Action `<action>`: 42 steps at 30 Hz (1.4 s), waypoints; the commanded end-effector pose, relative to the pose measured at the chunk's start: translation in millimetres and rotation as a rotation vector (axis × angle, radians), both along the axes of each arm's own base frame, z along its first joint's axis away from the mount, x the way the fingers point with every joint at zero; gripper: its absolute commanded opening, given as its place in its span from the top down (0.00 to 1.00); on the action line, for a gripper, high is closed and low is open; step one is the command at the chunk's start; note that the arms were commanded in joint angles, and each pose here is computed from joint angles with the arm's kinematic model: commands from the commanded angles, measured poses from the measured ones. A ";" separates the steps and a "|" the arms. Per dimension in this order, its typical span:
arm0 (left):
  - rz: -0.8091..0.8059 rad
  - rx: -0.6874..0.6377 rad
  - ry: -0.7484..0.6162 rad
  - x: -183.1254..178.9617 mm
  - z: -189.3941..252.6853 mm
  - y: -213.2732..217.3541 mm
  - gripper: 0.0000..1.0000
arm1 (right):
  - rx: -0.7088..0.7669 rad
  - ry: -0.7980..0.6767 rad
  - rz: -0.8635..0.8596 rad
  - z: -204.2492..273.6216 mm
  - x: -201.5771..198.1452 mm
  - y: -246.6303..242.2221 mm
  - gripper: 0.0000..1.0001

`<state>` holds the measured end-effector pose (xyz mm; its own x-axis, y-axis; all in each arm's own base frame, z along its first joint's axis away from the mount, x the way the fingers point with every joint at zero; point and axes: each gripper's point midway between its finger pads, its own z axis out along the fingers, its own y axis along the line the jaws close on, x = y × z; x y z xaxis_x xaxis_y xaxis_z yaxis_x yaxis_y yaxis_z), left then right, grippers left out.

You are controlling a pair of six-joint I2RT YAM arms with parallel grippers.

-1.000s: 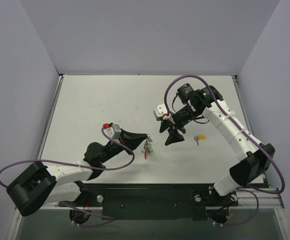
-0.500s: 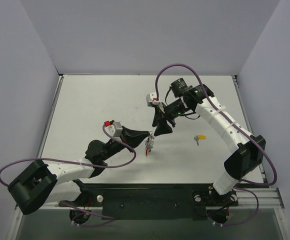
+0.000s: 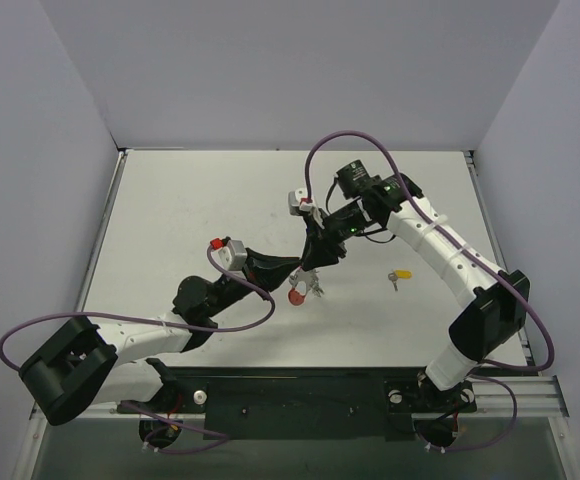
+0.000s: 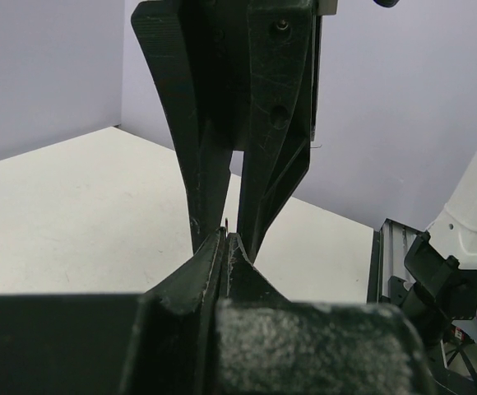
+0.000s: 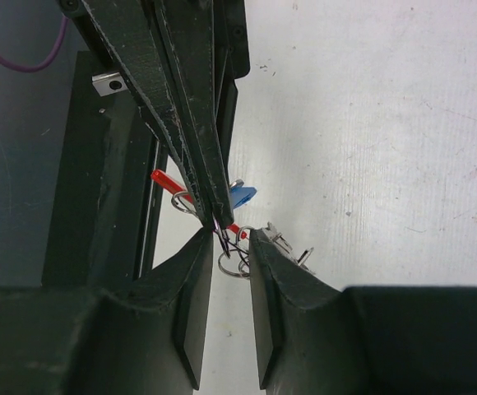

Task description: Put the keys on the keyring

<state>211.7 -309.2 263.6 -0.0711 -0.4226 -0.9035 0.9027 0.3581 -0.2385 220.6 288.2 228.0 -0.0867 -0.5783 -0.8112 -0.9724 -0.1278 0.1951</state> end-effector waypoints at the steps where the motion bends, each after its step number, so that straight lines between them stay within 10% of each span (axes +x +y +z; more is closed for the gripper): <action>1: 0.023 -0.246 -0.238 -16.2 85.4 22.2 1.00 | 0.058 -0.018 0.016 17.8 -11.4 -1.8 0.78; 9: 0.025 -0.249 -0.236 -16.4 85.4 23.0 1.00 | 0.071 -0.032 0.001 24.2 -10.4 -9.2 0.65; 31: 0.026 -0.260 -0.230 -14.7 86.4 22.6 1.00 | 0.088 0.014 0.023 22.0 -14.4 -4.4 1.00; 42: 0.034 -0.257 -0.220 -12.0 82.9 22.0 1.00 | 0.081 0.027 0.031 19.2 -16.8 -0.6 0.98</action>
<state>213.9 -307.9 265.3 -0.0594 -0.4284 -0.9016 0.8985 0.3707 -0.2353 219.4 279.9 237.9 -0.0799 -0.5483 -0.8325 -0.9779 -0.1188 0.1722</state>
